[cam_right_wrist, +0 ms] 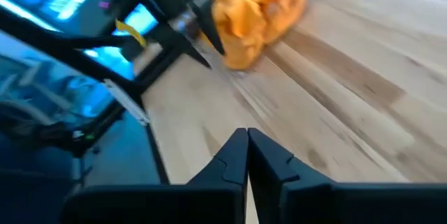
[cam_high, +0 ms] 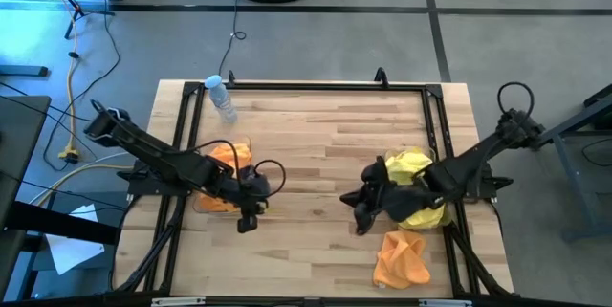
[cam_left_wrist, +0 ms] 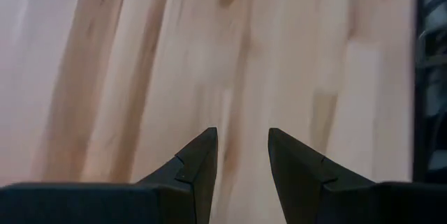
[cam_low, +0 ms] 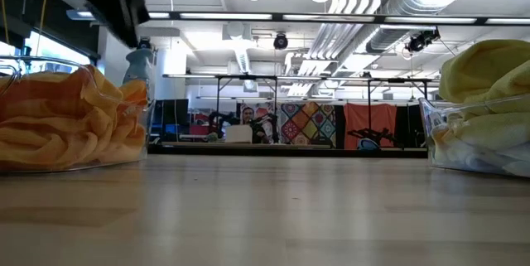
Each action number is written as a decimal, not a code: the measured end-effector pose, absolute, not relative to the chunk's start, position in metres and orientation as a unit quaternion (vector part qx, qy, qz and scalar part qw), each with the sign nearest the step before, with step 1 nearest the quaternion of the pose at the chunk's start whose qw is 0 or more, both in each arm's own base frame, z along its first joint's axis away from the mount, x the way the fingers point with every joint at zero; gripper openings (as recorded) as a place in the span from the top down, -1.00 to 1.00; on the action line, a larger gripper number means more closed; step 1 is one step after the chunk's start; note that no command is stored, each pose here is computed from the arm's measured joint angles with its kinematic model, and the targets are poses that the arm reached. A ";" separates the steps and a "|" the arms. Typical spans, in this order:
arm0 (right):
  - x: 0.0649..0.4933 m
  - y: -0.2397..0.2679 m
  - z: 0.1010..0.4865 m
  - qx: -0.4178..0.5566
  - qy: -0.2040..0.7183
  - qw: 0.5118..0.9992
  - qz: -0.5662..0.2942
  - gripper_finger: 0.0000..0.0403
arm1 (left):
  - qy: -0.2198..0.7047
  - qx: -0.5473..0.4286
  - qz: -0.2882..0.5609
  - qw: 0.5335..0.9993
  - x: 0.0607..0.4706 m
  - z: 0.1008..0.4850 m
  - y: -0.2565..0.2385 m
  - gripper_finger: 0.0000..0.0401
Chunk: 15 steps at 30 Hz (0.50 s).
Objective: Sort microfiber towel by color & place in baskets
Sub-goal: Put the orange towel into the left transparent bin
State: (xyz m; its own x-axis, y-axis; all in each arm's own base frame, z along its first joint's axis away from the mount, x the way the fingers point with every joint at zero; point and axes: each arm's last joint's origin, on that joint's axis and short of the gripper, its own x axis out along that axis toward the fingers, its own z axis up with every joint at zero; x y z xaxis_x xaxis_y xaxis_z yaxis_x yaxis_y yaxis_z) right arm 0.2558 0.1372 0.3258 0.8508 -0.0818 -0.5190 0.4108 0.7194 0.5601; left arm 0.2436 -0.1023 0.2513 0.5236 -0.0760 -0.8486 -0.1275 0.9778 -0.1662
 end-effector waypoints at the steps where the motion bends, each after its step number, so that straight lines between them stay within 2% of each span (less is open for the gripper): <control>1: 0.259 0.141 0.327 0.351 0.247 0.890 -0.152 0.96 | 0.499 -0.095 0.016 0.861 0.240 0.251 -0.101 0.42; 5: 0.272 0.155 0.325 0.344 0.353 0.841 -0.221 0.99 | 0.531 -0.071 0.022 0.844 0.227 0.253 -0.095 0.42; 10: 0.280 0.167 0.317 0.349 0.493 0.710 -0.362 0.98 | 0.541 -0.040 0.009 0.840 0.215 0.260 -0.090 0.42; 12: 0.280 0.174 0.315 0.345 0.520 0.664 -0.413 0.98 | 0.537 -0.027 -0.002 0.843 0.212 0.264 -0.089 0.42; 15: 0.281 0.192 0.308 0.366 0.521 0.636 -0.436 0.98 | 0.527 -0.017 -0.014 0.850 0.207 0.270 -0.087 0.42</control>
State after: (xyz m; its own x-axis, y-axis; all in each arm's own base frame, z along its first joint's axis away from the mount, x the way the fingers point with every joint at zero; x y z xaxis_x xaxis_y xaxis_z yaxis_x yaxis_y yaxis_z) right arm 0.2808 0.1920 0.3084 0.0767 -0.1726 -0.9820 0.9360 0.3519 0.0113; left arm 0.2073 -0.0867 0.2698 0.4442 -0.0410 -0.8950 0.0053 0.9991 -0.0431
